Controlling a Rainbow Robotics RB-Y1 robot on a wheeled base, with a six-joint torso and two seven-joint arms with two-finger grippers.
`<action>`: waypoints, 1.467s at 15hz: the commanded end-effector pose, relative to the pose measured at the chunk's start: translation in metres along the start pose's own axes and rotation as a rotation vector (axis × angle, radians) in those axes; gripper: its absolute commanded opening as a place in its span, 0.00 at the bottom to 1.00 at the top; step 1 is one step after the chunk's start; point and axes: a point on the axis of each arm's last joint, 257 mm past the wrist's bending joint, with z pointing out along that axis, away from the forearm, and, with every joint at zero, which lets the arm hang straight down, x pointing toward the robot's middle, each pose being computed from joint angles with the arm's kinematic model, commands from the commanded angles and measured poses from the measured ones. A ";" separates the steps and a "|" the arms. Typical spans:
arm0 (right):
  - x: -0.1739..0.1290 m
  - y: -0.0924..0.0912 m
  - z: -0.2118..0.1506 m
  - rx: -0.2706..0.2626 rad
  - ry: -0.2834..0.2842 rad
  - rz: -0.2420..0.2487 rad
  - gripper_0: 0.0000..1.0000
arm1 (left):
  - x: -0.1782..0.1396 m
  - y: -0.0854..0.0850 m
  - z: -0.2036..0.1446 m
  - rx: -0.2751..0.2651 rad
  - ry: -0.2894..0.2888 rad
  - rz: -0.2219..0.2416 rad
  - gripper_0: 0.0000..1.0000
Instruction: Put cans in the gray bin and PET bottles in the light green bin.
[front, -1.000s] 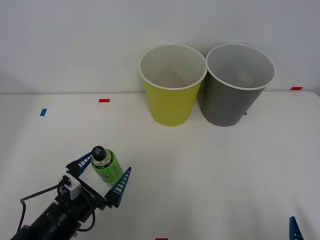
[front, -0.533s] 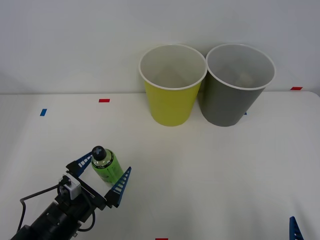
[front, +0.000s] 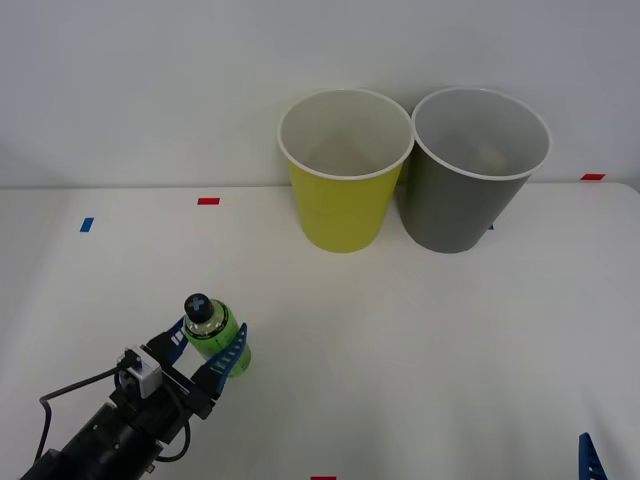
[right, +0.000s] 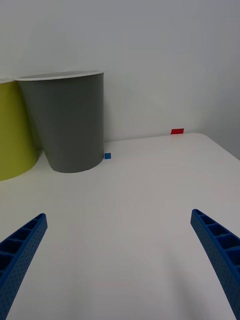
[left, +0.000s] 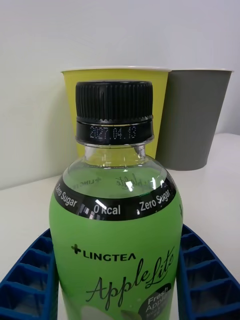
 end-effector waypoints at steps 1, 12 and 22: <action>0.000 0.000 0.000 0.000 0.000 0.000 1.00 | -0.001 0.000 0.001 -0.003 -0.003 -0.006 0.23; 0.000 0.000 0.000 0.000 0.000 0.000 1.00 | -0.042 0.003 0.004 -0.003 0.146 0.013 0.21; 0.000 0.000 0.000 0.000 0.000 0.000 1.00 | -0.152 0.026 0.020 -0.039 0.275 0.172 0.21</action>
